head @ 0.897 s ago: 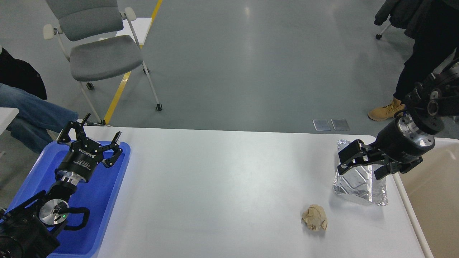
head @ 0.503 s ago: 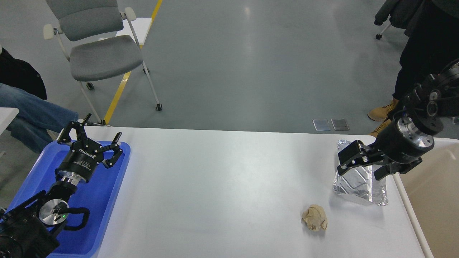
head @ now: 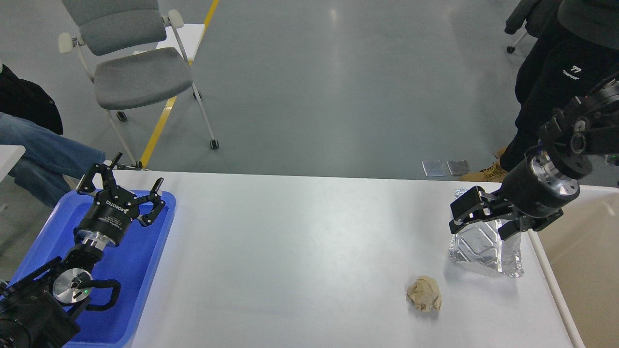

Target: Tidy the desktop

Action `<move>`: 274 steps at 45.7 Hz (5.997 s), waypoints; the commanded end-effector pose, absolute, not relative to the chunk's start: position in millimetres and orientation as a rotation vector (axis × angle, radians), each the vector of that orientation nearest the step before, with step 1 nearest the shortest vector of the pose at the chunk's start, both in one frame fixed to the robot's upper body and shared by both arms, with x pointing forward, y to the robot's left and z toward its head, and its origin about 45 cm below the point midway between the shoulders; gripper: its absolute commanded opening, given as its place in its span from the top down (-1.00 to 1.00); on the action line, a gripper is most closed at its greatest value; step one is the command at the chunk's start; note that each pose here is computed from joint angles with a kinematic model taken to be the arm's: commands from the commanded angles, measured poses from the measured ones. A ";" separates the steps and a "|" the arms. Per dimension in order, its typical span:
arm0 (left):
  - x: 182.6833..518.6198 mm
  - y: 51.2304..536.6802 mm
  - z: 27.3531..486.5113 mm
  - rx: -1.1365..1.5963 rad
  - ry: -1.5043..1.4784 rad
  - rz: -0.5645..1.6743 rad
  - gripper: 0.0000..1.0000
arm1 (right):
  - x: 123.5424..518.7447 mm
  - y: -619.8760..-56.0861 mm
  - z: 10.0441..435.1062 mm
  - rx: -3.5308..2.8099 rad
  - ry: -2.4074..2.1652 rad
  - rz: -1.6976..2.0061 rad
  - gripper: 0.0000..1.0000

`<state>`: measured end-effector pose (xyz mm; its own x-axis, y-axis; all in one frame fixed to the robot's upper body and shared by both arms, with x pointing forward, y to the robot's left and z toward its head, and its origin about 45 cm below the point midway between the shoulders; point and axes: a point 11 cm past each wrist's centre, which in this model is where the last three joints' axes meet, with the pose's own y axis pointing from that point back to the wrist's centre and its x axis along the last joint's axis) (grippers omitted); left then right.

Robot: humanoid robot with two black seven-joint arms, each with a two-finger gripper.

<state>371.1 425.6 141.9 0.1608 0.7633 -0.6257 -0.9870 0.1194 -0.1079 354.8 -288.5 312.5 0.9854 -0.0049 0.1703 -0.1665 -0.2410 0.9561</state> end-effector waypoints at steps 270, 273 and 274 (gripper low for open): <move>371.1 425.4 141.7 -0.573 0.478 1.352 -0.98 | 364.1 -406.7 276.0 1.706 -0.444 0.391 1.00; 371.7 425.5 142.5 -0.576 0.476 1.351 -0.98 | 364.6 -400.3 296.9 1.714 -0.433 0.394 1.00; 371.7 425.4 142.5 -0.574 0.476 1.351 -0.98 | 364.7 -398.7 303.2 1.714 -0.429 0.394 1.00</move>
<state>371.7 425.5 142.5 0.1620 0.7631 -0.6257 -0.9868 0.1194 -0.1097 370.9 -419.7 239.8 0.8573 -0.0758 0.5092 -0.5148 -0.1199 0.8489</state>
